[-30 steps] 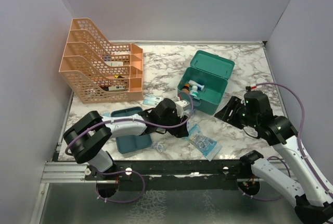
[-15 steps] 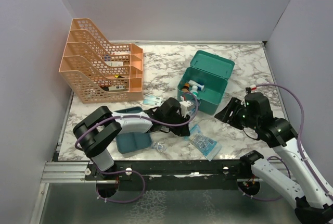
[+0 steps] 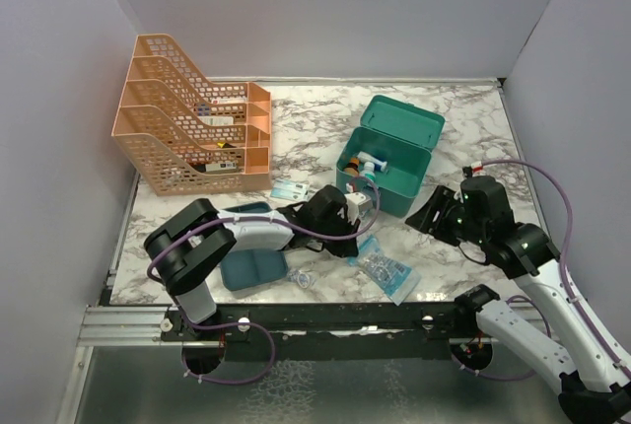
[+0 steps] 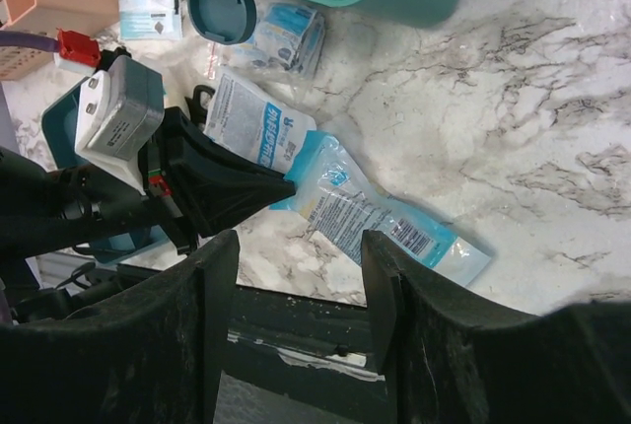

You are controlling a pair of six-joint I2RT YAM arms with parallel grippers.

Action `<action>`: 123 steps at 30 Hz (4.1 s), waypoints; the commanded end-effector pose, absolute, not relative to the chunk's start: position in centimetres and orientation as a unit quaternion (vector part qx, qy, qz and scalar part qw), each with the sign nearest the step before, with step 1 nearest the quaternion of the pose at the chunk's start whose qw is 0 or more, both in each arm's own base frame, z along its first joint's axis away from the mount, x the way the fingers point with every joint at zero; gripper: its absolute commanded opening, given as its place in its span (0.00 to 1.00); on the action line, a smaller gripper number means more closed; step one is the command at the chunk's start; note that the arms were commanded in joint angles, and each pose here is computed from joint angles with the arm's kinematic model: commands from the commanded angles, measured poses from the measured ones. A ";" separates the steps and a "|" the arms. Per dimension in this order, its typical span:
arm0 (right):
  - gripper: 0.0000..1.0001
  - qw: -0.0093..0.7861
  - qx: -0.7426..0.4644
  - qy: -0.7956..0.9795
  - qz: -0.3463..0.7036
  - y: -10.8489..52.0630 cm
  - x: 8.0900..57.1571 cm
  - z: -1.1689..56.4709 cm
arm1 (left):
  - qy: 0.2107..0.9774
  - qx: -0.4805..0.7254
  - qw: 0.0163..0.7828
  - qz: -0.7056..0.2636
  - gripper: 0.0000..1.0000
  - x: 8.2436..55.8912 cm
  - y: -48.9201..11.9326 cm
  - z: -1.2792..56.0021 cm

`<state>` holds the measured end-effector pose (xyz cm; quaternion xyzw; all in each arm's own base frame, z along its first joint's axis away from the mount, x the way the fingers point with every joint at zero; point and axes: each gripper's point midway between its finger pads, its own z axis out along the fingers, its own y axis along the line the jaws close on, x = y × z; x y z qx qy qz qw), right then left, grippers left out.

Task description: Organize the medicine kit

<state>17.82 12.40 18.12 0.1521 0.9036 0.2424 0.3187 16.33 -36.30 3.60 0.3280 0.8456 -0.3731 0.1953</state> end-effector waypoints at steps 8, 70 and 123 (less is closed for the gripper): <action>0.53 0.424 0.027 0.855 0.296 14.5 20.3 22.2 | 0.753 0.445 0.268 -0.403 0.00 16.4 -37.0 13.2; 0.33 0.414 -0.434 0.648 0.469 24.3 17.8 28.0 | 0.584 0.572 0.459 -0.348 0.00 17.7 -31.1 34.8; 0.01 0.340 0.213 0.914 -0.055 10.0 36.3 16.1 | 0.851 0.113 0.419 -0.297 0.87 38.4 -29.6 21.8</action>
